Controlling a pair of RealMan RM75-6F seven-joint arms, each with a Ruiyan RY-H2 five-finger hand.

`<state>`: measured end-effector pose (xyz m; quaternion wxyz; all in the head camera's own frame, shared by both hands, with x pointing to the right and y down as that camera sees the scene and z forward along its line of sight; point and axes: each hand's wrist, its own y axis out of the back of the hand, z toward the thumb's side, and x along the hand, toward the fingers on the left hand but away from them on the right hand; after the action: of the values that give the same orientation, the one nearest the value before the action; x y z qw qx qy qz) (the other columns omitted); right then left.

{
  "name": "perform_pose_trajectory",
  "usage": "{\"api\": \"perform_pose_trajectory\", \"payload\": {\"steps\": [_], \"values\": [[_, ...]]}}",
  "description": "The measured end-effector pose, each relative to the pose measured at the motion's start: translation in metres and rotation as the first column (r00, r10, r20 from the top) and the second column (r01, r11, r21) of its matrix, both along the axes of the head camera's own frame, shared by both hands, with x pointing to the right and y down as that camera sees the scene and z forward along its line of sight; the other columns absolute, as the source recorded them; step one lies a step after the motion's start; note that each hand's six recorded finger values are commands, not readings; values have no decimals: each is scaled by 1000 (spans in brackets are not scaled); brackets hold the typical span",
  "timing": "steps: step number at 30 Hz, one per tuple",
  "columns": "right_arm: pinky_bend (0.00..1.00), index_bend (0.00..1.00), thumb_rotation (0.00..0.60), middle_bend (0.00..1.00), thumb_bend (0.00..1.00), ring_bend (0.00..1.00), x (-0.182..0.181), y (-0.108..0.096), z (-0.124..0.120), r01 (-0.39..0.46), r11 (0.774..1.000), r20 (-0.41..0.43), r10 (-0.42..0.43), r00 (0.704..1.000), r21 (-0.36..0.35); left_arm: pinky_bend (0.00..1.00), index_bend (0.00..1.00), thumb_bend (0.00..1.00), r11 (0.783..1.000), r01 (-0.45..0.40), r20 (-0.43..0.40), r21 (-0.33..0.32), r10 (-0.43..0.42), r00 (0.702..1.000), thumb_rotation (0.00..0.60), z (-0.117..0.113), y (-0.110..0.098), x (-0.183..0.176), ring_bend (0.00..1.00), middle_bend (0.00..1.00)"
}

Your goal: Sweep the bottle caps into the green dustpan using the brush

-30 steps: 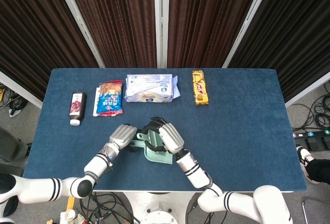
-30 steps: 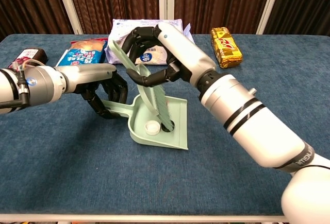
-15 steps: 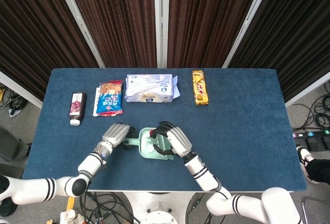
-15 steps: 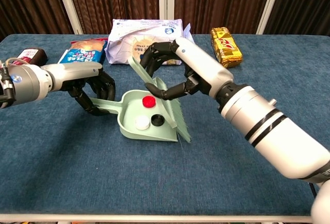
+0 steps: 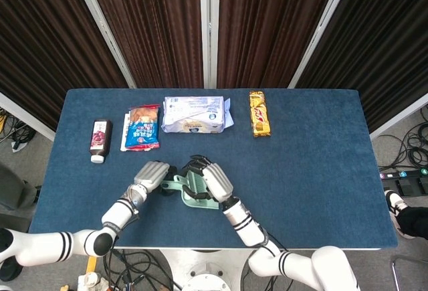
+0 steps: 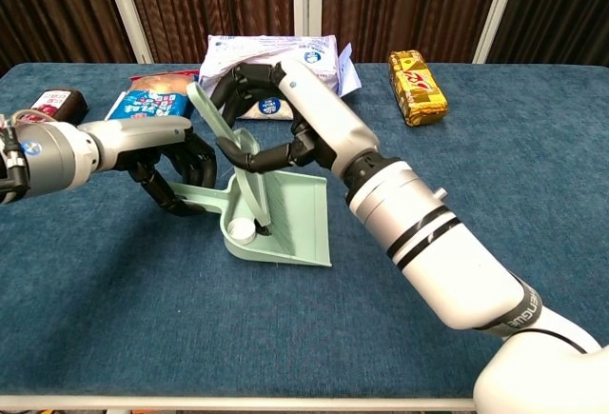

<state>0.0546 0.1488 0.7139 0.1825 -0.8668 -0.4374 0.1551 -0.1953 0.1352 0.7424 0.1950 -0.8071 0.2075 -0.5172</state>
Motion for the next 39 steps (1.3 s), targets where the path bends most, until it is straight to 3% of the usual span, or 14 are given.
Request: {"api": "perform_pose_trajectory", "payload": {"steps": [3,6,9,14,17,20,24,27,31,34,39], "values": [[202,784,600,665,628,333,7,-4,-5,-5,1000,5,5,1000,25,252,542,354,1000,-2,10,19,1,1000,600,-2,-1,-4,391,531],[202,783,600,665,628,332,21,-10,-11,2,999,-15,-2,1000,55,252,421,354,999,-12,25,32,11,1000,600,-4,-1,-10,345,442],[202,783,600,665,628,329,41,-17,-16,19,996,-69,-13,998,87,253,309,348,999,-16,33,31,15,999,600,-6,-1,-15,270,348],[190,787,600,665,628,322,81,-28,-24,78,989,-234,-48,971,122,254,254,347,1000,6,18,31,-7,1000,600,-10,-2,-20,203,285],[165,782,600,665,628,316,105,-31,-26,138,983,-357,-87,930,118,254,249,347,999,8,14,42,-9,1000,600,-12,-2,-22,203,285],[136,751,600,660,628,288,126,-31,-26,213,972,-490,-137,861,103,254,249,346,998,16,9,62,-17,1000,600,-17,-4,-24,203,285],[89,674,600,604,627,229,150,-25,-18,317,947,-647,-208,733,55,251,248,343,993,41,14,112,-43,999,600,-28,-12,-35,203,285],[47,541,600,512,576,149,160,-18,-9,370,929,-725,-245,644,15,243,249,332,984,58,33,165,-65,997,600,-39,-19,-50,203,285],[3,251,600,361,456,38,174,-7,5,399,915,-790,-290,541,-62,231,248,325,967,76,75,242,-97,992,600,-53,-24,-75,203,285],[0,81,600,258,385,2,184,-2,9,391,915,-815,-301,494,-101,225,249,317,952,88,118,294,-127,985,600,-64,-25,-98,203,285],[0,0,600,187,327,0,200,-6,2,334,937,-822,-267,504,-100,224,252,314,929,111,193,353,-188,963,600,-78,-21,-140,203,285]]}}
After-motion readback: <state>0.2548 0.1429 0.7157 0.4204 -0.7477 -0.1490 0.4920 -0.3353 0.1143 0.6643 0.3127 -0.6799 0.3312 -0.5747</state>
